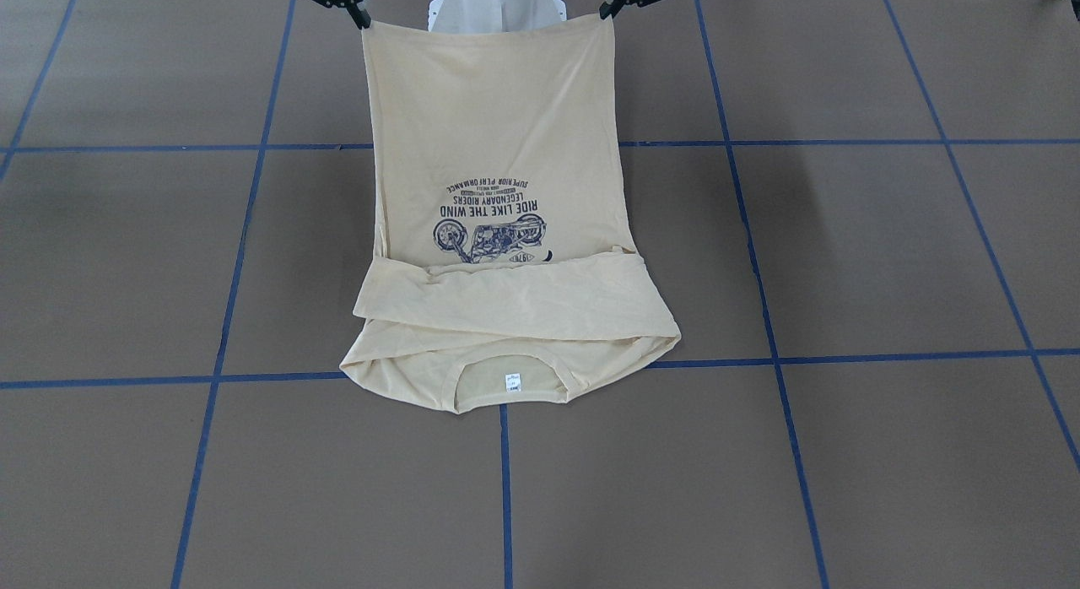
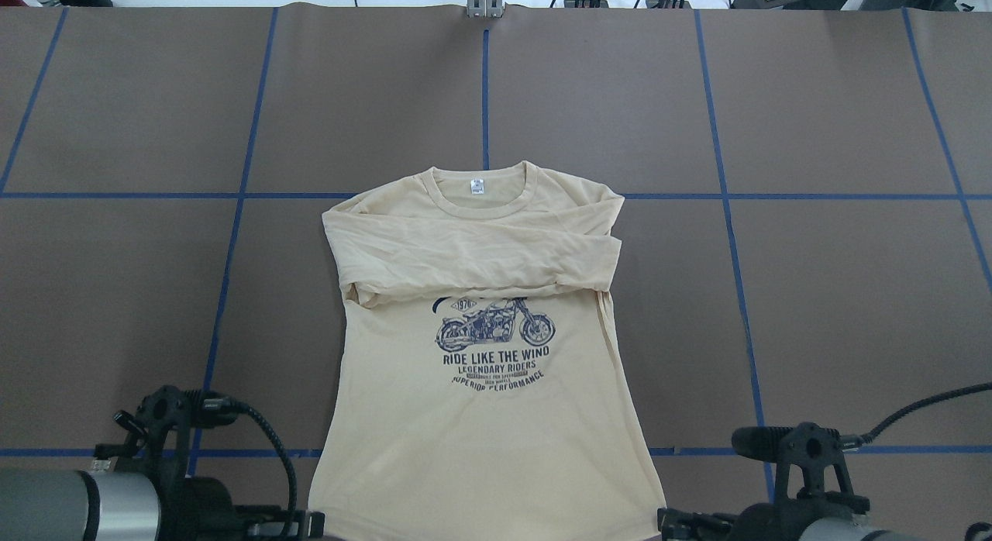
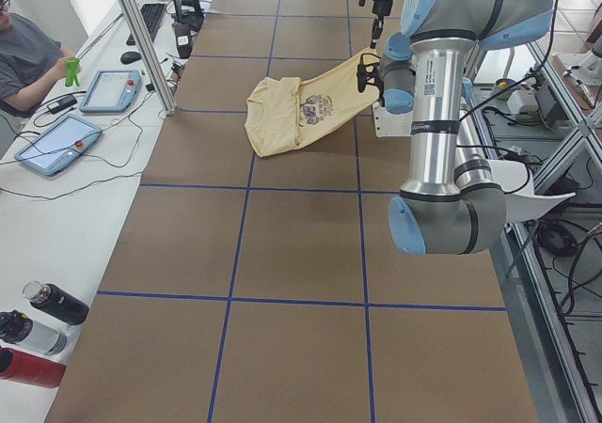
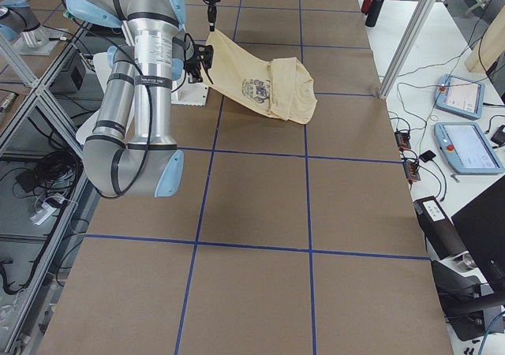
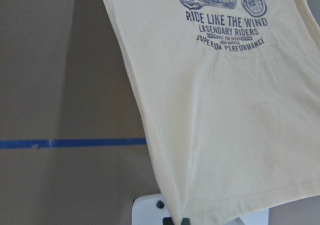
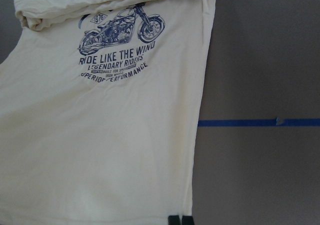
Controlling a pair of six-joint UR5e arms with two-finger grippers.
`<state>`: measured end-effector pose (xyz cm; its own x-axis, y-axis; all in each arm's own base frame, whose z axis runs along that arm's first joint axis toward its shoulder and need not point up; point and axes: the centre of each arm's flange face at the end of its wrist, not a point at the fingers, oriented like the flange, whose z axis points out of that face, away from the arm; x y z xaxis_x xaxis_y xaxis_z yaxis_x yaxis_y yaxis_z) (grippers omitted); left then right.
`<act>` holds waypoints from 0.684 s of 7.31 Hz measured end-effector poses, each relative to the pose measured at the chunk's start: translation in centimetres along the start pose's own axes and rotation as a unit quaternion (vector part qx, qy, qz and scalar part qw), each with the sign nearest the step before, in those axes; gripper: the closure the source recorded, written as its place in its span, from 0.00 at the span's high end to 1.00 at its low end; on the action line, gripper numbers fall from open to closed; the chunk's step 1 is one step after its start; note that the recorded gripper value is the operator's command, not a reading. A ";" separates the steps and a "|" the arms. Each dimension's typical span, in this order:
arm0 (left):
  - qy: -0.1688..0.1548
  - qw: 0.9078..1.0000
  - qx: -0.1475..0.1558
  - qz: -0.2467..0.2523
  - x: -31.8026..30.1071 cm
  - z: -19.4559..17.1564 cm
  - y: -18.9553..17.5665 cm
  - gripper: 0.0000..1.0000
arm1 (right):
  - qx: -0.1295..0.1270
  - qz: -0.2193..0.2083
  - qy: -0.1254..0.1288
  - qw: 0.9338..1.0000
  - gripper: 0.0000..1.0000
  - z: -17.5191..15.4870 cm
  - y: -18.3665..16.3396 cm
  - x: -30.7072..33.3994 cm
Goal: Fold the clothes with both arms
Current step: 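Lift the hem with both grippers and carry it toward the collar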
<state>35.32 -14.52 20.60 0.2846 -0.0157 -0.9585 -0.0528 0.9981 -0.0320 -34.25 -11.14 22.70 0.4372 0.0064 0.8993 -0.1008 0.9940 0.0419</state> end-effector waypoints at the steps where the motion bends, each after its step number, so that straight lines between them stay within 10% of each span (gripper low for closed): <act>1: 0.008 1.000 -0.012 -0.001 0.7 -1.0 1.0 0.00 | -0.004 -0.001 -0.005 1.000 0.00 -1.6 -0.1 -0.4; 5: -0.020 0.998 0.058 -0.025 0.8 2.5 -5.0 0.00 | 0.100 0.045 0.030 0.994 0.00 4.6 -7.6 -1.8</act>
<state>38.23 -19.38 20.72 0.3219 -0.0665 -0.9445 0.0724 0.9963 -0.0454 -38.41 -19.19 22.78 0.4700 0.1060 0.8763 -0.3145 0.9477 0.0541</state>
